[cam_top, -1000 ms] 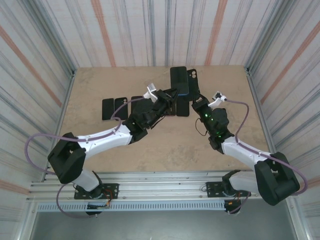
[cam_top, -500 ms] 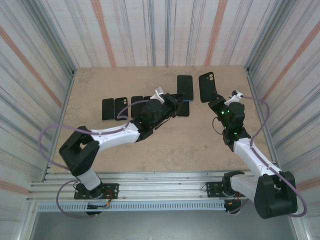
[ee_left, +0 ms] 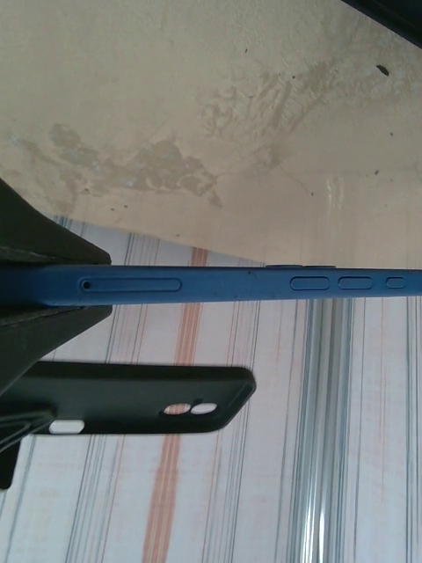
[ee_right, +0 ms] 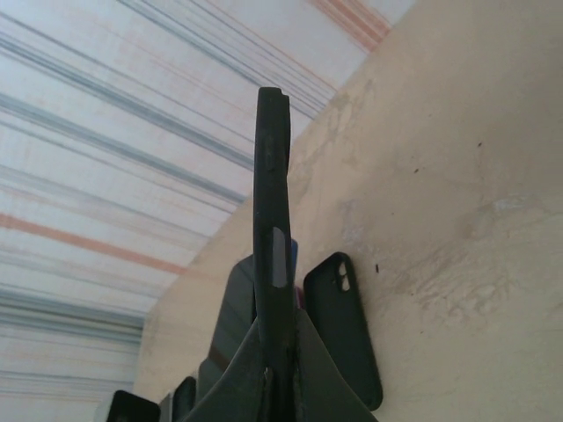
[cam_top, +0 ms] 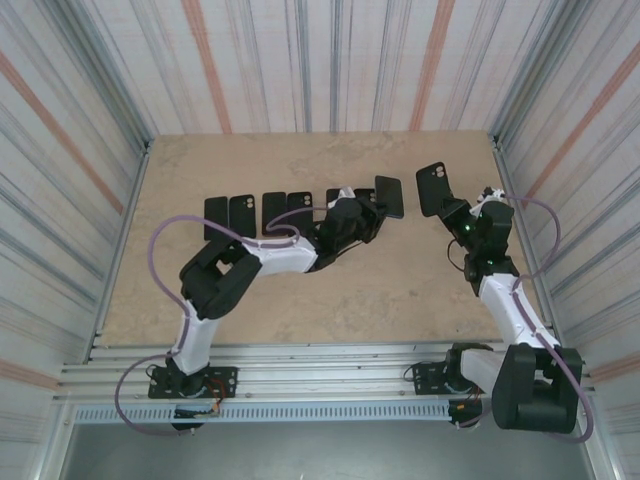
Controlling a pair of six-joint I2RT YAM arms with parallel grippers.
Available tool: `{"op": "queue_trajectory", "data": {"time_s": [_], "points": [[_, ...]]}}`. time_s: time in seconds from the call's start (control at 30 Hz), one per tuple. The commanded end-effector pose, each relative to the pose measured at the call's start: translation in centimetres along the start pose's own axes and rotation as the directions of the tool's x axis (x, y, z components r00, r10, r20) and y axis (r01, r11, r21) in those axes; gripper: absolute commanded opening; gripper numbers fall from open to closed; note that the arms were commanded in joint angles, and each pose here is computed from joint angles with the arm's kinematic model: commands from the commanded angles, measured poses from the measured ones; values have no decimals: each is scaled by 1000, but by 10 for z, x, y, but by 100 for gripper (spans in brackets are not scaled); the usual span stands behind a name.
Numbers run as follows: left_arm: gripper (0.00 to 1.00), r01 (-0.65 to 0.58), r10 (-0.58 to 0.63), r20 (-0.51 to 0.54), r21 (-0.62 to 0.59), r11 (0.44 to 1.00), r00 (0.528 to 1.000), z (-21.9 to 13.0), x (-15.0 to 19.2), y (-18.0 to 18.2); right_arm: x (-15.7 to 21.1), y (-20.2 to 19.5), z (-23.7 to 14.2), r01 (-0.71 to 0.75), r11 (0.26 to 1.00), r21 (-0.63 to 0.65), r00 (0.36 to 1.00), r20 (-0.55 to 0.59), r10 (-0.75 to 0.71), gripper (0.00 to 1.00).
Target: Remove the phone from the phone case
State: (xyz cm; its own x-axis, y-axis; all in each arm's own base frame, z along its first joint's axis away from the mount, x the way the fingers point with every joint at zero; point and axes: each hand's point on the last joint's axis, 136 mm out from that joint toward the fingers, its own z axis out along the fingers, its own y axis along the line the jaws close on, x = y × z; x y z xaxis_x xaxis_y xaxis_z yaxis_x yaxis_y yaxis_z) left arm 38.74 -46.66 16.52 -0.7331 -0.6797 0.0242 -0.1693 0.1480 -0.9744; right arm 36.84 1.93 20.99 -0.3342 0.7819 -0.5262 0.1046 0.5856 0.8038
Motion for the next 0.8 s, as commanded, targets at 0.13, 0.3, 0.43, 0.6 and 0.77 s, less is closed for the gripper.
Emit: {"op": "queue_trajectory", "data": {"time_s": [0.13, 0.3, 0.43, 0.6, 0.77], "points": [[0, 15, -15, -19, -16, 1000, 1000, 33, 6, 6, 0, -22, 4, -4, 999, 33, 1000, -19, 4, 0], [0, 14, -14, 1, -67, 998, 1000, 47, 4, 25, 1, -32, 7, -19, 999, 46, 999, -24, 20, 0], [0, 17, -18, -3, -84, 996, 1000, 60, 4, 34, 2, -37, 9, -27, 998, 48, 999, -29, 29, 0], [0, 23, -22, 5, -100, 995, 1000, 72, 1, 44, 5, -39, 12, -40, 998, 39, 998, -40, 42, 0], [0, -1, 4, 21, -108, 994, 1000, 77, -4, 45, 8, -47, 15, -47, 997, 54, 998, -48, 50, 0]]}}
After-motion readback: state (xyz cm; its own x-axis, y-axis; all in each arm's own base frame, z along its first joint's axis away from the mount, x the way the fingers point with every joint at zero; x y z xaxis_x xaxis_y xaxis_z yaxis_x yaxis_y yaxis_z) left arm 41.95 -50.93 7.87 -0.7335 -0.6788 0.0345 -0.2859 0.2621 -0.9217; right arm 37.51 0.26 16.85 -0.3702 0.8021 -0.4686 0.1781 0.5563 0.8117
